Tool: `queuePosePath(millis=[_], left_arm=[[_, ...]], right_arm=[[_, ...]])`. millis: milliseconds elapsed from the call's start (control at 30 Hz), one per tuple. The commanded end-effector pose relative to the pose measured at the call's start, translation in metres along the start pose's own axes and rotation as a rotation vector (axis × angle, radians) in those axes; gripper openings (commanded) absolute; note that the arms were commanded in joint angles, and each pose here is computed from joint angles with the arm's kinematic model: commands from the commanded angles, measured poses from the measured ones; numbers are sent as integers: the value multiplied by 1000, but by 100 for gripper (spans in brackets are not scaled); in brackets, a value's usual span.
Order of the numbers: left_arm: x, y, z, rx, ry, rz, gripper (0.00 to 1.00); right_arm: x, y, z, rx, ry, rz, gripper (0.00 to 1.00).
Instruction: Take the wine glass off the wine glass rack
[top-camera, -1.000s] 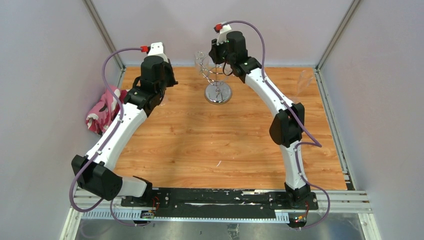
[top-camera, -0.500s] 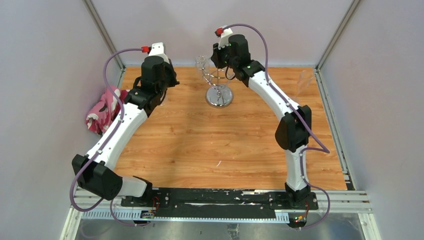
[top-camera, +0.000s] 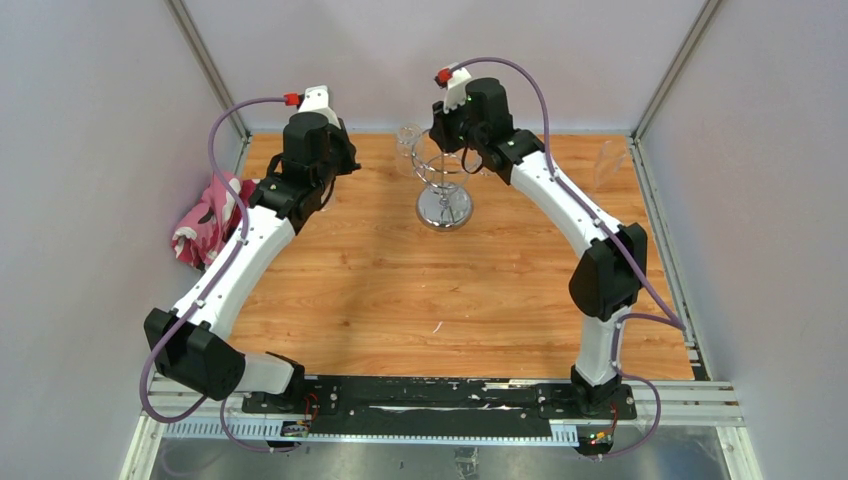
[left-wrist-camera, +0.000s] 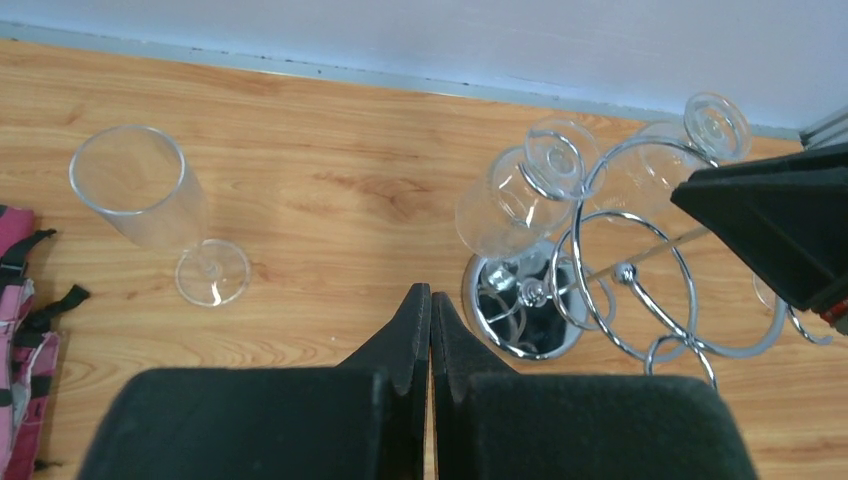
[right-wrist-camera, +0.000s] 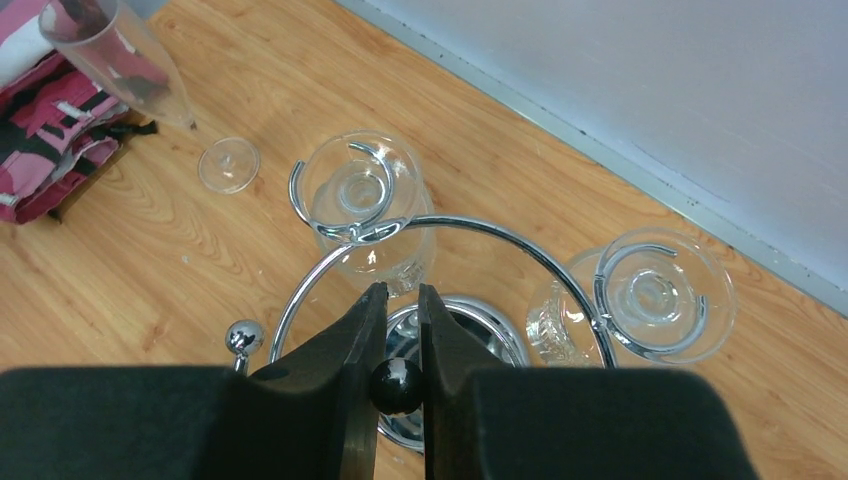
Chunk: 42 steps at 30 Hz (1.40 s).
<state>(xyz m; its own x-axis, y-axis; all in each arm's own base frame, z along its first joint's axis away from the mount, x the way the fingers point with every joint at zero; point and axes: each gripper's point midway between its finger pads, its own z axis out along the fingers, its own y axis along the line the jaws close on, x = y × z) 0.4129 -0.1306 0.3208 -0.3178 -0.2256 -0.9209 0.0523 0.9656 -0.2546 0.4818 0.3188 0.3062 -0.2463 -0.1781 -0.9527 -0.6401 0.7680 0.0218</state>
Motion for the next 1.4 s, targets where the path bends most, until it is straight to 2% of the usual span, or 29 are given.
queuePosePath(millis=[0, 667, 1033, 1200, 1367], left_arm=[[1, -3, 3, 17, -2, -17, 0], [20, -22, 7, 125, 55, -75, 0], [40, -40, 14, 231, 120, -102, 0], [43, -43, 23, 311, 142, -161, 0], [38, -41, 27, 462, 155, -303, 1]], right_arm=[[-40, 31, -41, -58, -102, -55, 0], [-38, 67, -117, -81, -122, -120, 0], [-20, 73, -126, -81, -89, -126, 0], [-14, 74, -126, -81, -75, -127, 0], [-10, 74, -125, -83, -65, -128, 19]])
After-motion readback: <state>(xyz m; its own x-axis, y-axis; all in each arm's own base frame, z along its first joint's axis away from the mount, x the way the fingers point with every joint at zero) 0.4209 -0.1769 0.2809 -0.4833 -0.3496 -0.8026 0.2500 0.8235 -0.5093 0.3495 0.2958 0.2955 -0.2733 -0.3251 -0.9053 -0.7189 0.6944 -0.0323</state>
